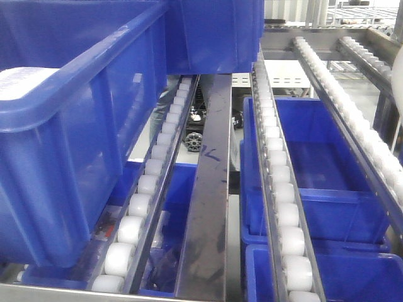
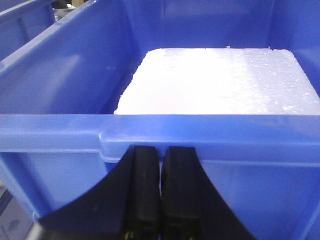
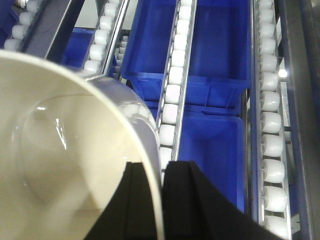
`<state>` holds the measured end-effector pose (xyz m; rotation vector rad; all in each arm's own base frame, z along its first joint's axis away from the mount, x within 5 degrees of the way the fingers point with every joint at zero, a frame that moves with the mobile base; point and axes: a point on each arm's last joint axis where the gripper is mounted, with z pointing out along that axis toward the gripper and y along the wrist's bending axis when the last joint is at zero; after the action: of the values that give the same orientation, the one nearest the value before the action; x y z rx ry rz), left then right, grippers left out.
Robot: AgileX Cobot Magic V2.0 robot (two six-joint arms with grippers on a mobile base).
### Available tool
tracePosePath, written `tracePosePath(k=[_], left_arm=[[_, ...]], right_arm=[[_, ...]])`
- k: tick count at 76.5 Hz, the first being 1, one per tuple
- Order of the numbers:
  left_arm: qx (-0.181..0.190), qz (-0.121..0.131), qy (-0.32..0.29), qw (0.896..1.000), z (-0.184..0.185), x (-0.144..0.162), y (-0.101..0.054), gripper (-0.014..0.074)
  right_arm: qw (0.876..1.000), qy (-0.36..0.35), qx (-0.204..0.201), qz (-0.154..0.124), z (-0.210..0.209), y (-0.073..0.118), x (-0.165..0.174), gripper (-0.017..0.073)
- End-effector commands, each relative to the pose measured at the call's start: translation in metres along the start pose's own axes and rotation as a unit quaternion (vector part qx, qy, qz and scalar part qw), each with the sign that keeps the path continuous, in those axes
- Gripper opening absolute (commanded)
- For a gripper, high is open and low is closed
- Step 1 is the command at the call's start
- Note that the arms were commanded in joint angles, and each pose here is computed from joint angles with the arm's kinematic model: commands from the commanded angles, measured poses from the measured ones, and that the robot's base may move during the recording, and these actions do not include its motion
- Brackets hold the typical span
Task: Move white bin to right shelf second layer
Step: 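Position the base in front of the shelf's second layer, then lower the held bin onto the roller shelf with the right gripper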
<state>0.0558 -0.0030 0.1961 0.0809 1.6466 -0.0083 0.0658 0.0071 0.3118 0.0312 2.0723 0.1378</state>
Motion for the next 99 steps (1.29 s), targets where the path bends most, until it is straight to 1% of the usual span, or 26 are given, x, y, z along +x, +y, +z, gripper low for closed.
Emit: tracePosePath(k=[1, 50, 71, 79, 91, 94, 99], left_arm=[[-0.001, -0.003, -0.033, 0.999, 0.001, 0.004, 0.0, 0.0085], [-0.001, -0.003, -0.033, 0.999, 0.001, 0.004, 0.0, 0.0085], [-0.001, -0.003, -0.033, 0.999, 0.001, 0.004, 0.0, 0.0085], [-0.001, -0.003, -0.033, 0.999, 0.001, 0.004, 0.0, 0.0085], [-0.001, -0.003, -0.033, 0.999, 0.001, 0.004, 0.0, 0.0085], [-0.001, -0.003, -0.033, 0.999, 0.001, 0.004, 0.0, 0.0085], [-0.001, -0.003, -0.033, 0.999, 0.001, 0.004, 0.0, 0.0085]], right_arm=[[0.998, -0.056, -0.005, 0.002, -0.006, 0.002, -0.016, 0.0048], [0.998, -0.059, -0.005, 0.002, -0.005, 0.002, -0.016, 0.0048], [0.999, -0.04, -0.004, 0.007, 0.016, -0.001, 0.002, 0.0048], [1.0, -0.023, -0.006, 0.017, 0.032, -0.001, 0.001, 0.0048], [0.999, 0.012, 0.001, 0.035, 0.07, -0.002, -0.007, 0.0048], [0.999, 0.028, 0.004, 0.045, 0.083, -0.003, -0.007, 0.0048], [0.997, 0.04, 0.009, 0.072, 0.101, -0.004, -0.007, 0.0048]])
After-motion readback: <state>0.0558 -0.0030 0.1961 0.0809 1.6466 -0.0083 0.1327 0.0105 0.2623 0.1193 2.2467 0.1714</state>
